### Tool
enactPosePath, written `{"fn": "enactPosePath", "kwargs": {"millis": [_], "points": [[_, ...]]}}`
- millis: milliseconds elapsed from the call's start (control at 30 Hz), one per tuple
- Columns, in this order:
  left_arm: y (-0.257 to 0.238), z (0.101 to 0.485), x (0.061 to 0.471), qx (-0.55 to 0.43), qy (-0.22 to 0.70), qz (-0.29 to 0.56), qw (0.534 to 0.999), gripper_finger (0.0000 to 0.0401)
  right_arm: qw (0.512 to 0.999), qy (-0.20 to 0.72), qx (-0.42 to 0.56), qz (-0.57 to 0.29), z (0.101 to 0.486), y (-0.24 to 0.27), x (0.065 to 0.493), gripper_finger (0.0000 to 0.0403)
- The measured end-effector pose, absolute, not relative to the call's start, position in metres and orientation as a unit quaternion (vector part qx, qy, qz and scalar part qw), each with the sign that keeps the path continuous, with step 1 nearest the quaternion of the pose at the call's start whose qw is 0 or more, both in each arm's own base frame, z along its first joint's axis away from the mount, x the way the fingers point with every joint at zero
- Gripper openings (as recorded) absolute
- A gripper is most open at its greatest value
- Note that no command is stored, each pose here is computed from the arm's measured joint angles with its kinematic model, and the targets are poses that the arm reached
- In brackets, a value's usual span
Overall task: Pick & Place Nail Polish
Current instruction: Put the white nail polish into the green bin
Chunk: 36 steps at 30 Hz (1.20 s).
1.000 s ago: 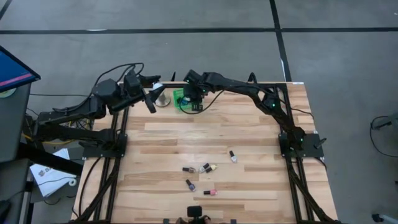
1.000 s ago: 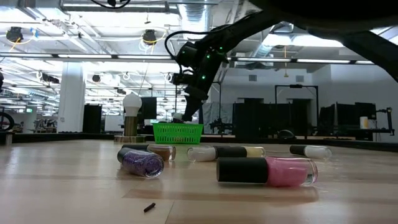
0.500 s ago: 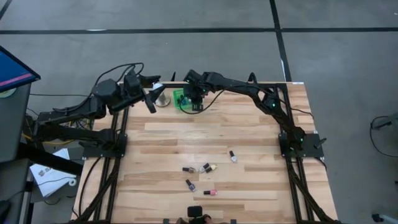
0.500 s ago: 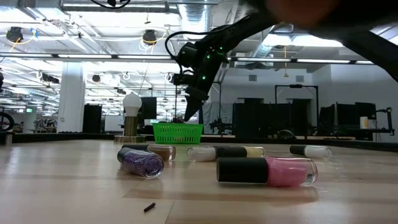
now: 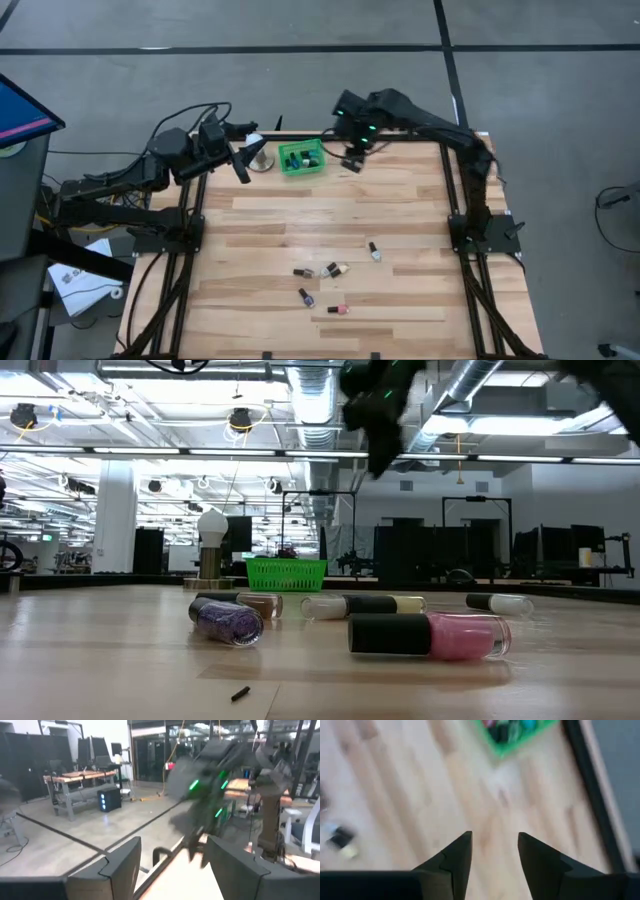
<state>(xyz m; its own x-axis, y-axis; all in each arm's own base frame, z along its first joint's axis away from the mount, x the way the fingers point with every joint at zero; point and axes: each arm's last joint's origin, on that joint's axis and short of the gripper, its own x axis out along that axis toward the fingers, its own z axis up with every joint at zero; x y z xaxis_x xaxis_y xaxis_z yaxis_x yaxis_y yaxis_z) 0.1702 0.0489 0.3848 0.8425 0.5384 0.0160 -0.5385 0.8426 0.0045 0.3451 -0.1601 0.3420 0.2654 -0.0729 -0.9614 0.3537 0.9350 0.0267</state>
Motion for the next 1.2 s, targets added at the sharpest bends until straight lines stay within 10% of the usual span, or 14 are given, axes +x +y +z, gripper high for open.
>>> {"fn": "enactPosePath", "kwargs": {"millis": [567,1200], "points": [[0.048,0.383,0.166,0.009,0.008,0.279,0.960,0.0221,0.698,0.595,0.289,-0.275,0.228,-0.020,0.240,0.0251],[0.048,0.381,0.166,0.006,0.015,0.280,0.960,0.0221,0.709,0.612,0.272,-0.221,0.153,0.042,0.287,0.0247]]}}
